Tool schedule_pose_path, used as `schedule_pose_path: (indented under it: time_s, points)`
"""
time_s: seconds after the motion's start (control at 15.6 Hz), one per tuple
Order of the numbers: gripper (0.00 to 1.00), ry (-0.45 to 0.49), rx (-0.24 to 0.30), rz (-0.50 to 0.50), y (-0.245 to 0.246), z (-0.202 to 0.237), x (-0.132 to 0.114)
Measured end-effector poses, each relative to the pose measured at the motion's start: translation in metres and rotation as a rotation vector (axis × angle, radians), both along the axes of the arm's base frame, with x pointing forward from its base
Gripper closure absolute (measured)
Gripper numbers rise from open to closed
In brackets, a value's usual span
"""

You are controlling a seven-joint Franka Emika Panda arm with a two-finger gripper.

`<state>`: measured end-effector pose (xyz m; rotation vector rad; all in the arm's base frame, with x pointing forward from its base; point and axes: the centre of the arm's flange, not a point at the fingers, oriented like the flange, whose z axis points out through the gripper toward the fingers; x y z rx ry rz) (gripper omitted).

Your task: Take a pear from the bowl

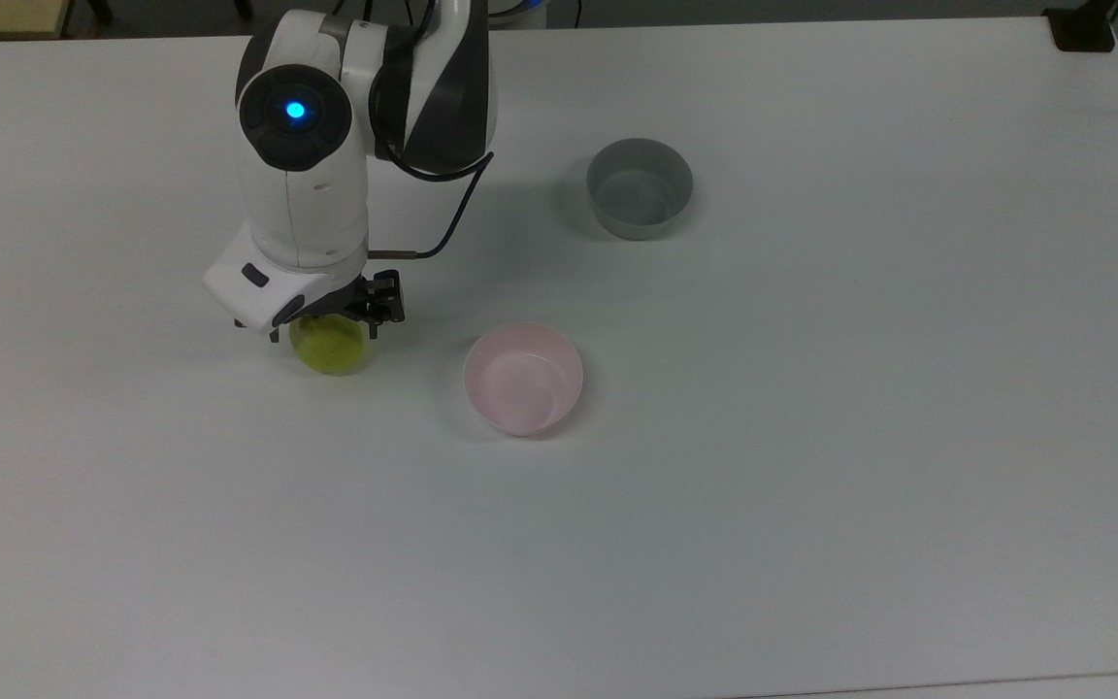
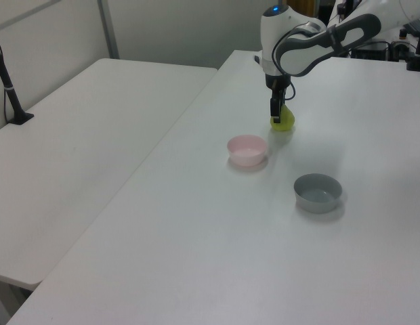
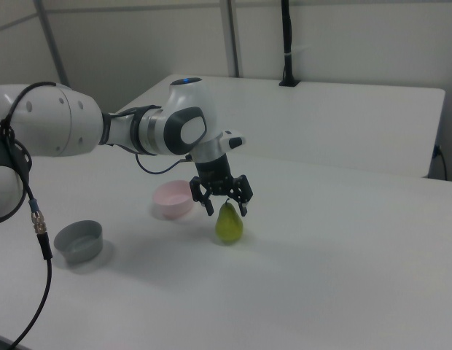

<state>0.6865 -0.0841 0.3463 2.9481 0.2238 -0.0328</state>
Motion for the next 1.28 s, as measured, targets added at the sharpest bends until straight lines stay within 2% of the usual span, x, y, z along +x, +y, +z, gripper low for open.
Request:
schedule_pose_path:
  time_s: [0.13, 0.32, 0.58, 0.71, 0.9, 1.09, 1.28]
  points:
    - [0.00, -0.031, -0.002, 0.000, 0.000, 0.017, 0.003]
    - [0.00, -0.108, 0.008, -0.010, -0.001, 0.079, 0.000]
    - [0.00, -0.159, 0.088, -0.097, 0.001, 0.174, -0.033]
    - [0.00, -0.147, 0.111, -0.163, 0.002, 0.206, -0.054]
    - [0.00, -0.097, 0.126, -0.222, 0.006, 0.231, -0.079]
    - [0.00, -0.034, 0.134, -0.209, 0.021, 0.243, -0.097]
    - [0.00, -0.026, 0.136, -0.215, 0.019, 0.250, -0.104]
